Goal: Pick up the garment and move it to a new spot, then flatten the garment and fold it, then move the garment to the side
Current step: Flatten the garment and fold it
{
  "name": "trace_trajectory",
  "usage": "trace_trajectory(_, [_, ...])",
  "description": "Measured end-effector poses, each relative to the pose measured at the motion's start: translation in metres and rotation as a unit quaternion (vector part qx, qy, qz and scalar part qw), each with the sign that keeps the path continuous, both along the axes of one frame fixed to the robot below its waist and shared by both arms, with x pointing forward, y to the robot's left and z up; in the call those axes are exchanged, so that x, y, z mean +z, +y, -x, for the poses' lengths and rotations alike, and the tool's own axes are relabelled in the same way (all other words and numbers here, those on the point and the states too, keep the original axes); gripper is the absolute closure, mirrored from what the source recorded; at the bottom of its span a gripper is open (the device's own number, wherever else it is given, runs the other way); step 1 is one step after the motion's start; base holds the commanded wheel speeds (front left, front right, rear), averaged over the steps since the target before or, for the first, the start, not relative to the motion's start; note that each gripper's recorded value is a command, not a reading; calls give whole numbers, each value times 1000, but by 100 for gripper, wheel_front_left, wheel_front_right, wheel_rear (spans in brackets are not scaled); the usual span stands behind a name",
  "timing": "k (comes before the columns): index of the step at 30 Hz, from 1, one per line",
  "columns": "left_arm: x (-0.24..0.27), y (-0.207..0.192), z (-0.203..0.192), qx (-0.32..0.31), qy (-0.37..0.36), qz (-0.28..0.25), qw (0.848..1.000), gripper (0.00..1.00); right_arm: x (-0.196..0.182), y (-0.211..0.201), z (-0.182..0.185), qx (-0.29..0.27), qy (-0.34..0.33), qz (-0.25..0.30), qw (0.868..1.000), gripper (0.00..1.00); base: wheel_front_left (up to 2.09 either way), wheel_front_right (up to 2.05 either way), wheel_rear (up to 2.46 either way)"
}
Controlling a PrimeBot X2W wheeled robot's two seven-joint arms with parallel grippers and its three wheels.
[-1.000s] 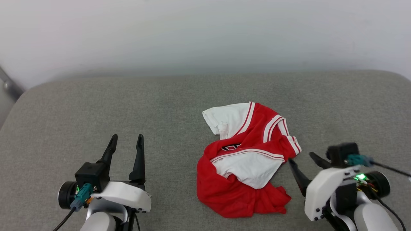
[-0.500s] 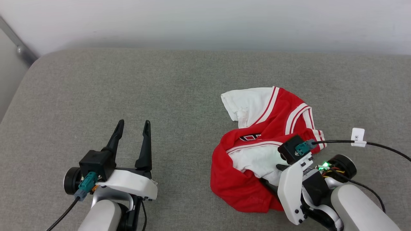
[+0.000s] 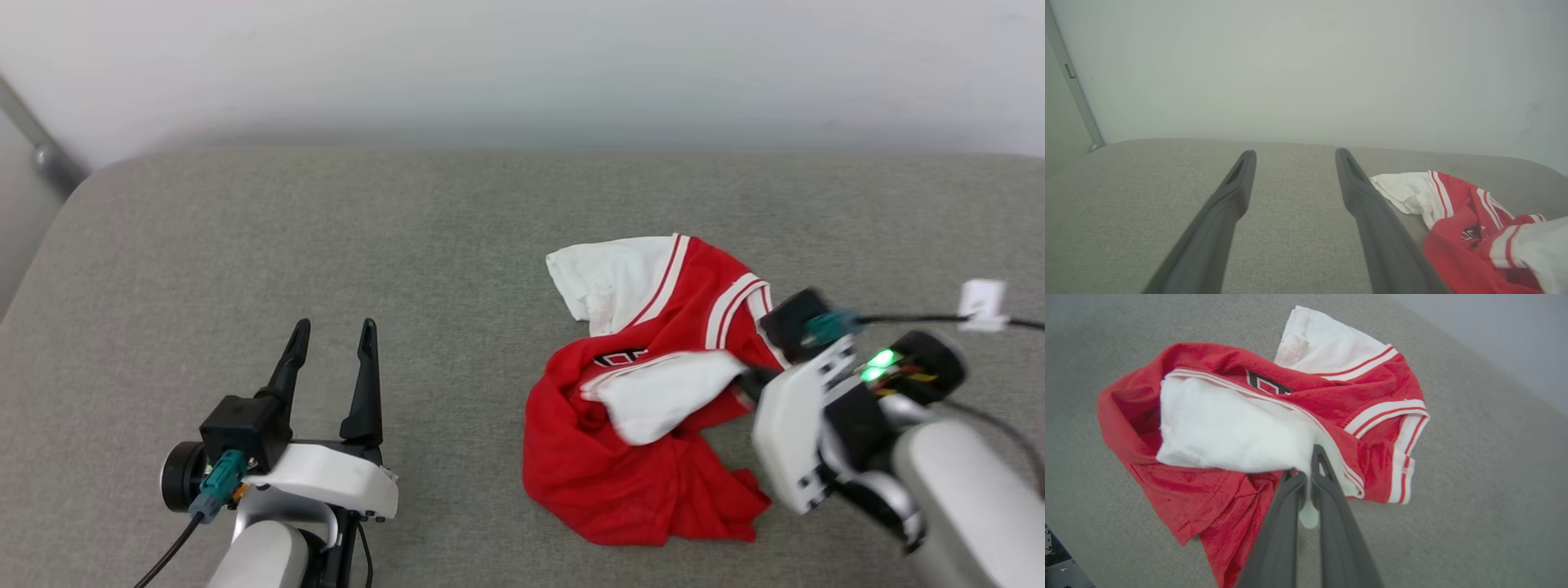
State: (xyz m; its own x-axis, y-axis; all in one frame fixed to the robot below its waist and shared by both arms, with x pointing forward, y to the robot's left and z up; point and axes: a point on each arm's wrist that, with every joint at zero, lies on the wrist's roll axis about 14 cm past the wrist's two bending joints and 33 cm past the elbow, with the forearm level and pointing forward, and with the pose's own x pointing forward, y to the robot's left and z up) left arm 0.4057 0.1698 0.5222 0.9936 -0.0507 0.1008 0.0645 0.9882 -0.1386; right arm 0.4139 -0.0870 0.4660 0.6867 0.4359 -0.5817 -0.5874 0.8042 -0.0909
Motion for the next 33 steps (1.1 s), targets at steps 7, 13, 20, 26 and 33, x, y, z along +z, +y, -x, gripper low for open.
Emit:
trace_trajectory(7, [5,-16,1,-20,-9,3,1000,0,42,-96,-15,-134,-70,10,988,100,0,0,0])
trace_trajectory(13, [3,-24,2,-31,-6,6,999,0,-4,-173,28,-258,-5,17,966,100,0,0,0])
trace_trajectory(20, [2,-25,2,-36,-4,5,999,0,-93,-176,99,-329,108,-25,938,22,0,0,0])
trace_trajectory(26, [4,-25,7,-37,-8,1,999,0,-92,-178,102,-360,58,-66,929,0,0,0,0])
trace_trajectory(33, [4,-24,21,-36,-5,-2,999,0,-46,-199,103,-388,-76,-94,914,0,0,0,0])
